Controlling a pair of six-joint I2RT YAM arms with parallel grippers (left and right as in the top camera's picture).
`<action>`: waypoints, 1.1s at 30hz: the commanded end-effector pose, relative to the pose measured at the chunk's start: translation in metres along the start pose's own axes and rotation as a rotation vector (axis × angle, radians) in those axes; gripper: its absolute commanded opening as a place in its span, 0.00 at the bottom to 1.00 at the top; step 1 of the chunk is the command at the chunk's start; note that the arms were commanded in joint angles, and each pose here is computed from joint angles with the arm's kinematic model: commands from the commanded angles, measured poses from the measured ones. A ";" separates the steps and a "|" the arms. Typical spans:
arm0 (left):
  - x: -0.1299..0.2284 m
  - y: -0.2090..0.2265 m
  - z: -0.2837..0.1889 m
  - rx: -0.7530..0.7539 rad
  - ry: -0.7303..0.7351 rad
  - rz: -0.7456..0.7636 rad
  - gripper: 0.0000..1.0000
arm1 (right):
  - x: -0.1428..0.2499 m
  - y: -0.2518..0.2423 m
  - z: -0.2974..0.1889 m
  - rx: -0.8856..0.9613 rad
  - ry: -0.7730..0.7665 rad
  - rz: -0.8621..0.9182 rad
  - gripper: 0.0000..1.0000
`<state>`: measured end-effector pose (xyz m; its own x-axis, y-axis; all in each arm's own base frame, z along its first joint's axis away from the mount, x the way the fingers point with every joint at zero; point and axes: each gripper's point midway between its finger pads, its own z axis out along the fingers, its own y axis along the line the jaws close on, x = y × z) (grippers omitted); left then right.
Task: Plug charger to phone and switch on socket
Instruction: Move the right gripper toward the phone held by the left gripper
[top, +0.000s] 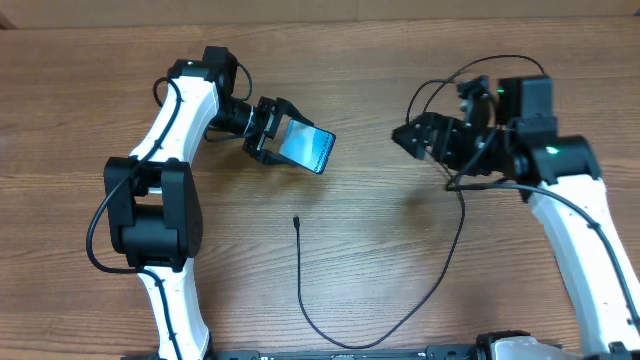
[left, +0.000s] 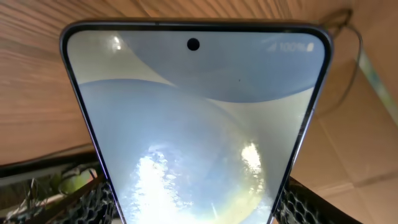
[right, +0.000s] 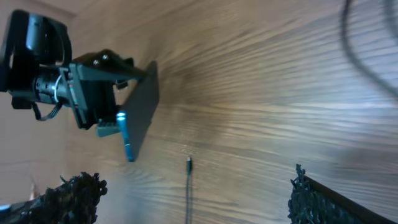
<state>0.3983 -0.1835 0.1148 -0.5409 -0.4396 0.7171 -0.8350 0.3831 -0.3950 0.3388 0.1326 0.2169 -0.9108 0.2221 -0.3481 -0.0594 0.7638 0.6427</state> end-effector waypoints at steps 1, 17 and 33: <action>-0.010 -0.003 -0.002 -0.022 -0.073 -0.025 0.51 | 0.003 0.013 0.021 -0.030 0.050 0.082 1.00; -0.018 -0.001 -0.002 -0.035 -0.122 -0.114 0.53 | 0.019 0.062 0.109 -0.108 0.118 0.105 0.95; -0.013 -0.003 -0.002 -0.021 -0.093 -0.145 0.53 | 0.030 0.072 0.151 -0.067 0.104 0.162 0.67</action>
<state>0.4028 -0.1692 0.0965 -0.4202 -0.5935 0.6864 -0.9037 0.3425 -0.2571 0.3666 0.2756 0.1585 -0.9449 0.2732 -0.1805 0.0547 0.6752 0.7356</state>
